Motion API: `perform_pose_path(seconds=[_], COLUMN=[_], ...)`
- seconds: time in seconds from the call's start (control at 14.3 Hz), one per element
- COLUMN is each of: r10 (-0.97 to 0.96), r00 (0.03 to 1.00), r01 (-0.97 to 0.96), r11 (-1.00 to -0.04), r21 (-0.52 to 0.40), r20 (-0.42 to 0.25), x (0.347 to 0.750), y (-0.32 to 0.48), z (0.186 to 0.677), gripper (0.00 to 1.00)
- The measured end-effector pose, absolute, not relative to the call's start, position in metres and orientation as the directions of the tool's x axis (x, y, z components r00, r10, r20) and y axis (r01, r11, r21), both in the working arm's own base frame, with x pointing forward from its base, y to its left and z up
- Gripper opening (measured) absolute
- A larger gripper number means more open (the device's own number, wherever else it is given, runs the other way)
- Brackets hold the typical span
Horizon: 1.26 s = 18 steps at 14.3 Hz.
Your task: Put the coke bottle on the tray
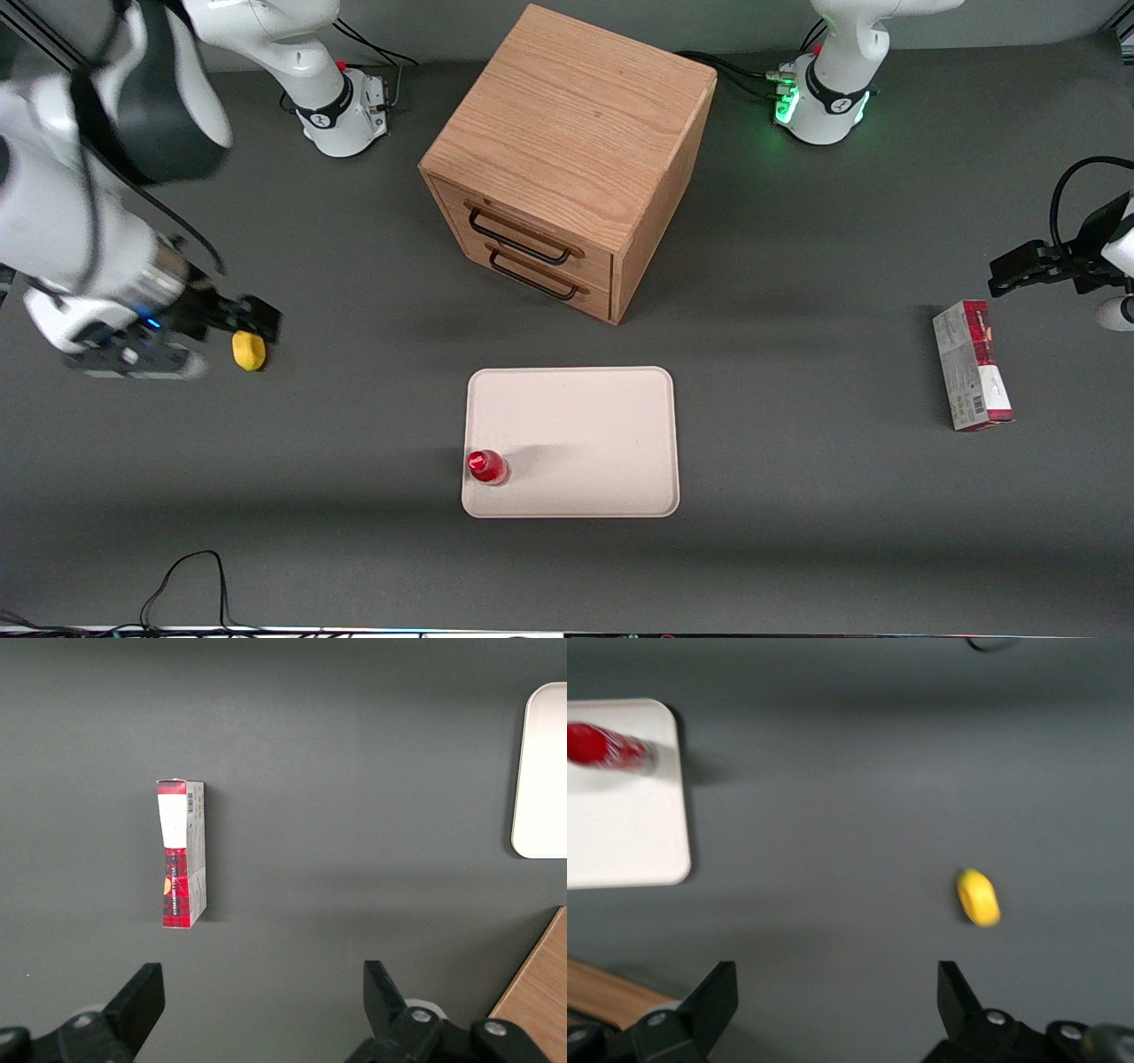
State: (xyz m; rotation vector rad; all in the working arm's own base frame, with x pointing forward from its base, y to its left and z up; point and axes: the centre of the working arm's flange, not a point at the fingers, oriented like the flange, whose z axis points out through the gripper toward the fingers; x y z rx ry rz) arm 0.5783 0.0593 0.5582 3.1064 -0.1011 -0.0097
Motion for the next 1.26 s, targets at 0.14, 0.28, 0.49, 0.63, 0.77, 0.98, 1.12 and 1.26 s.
perform_pose_path(seconds=[0.14, 0.28, 0.49, 0.63, 0.77, 0.98, 1.12, 1.26], r10=[-0.105, -0.145, -0.147, -0.14, -0.138, -0.131, -0.119, -0.112], r00=[0.994, 0.989, 0.989, 0.99, 0.99, 0.991, 0.992, 0.993], r01=[-0.106, -0.146, -0.149, -0.142, -0.141, -0.133, -0.12, -0.113], r11=[-0.994, -0.987, -0.986, -0.987, -0.987, -0.989, -0.992, -0.993], r21=[-0.024, -0.068, -0.077, -0.075, -0.073, -0.061, -0.042, -0.034], r20=[-0.035, -0.029, -0.028, -0.033, -0.033, -0.031, -0.029, -0.028], x=[0.542, 0.52, 0.514, 0.516, 0.517, 0.517, 0.517, 0.517], y=[0.01, -0.02, -0.02, -0.015, -0.015, -0.012, -0.001, 0.009], z=[0.584, 0.603, 0.605, 0.601, 0.599, 0.599, 0.599, 0.6], gripper=[1.0, 1.0, 1.0, 1.0, 1.0, 1.0, 1.0, 1.0])
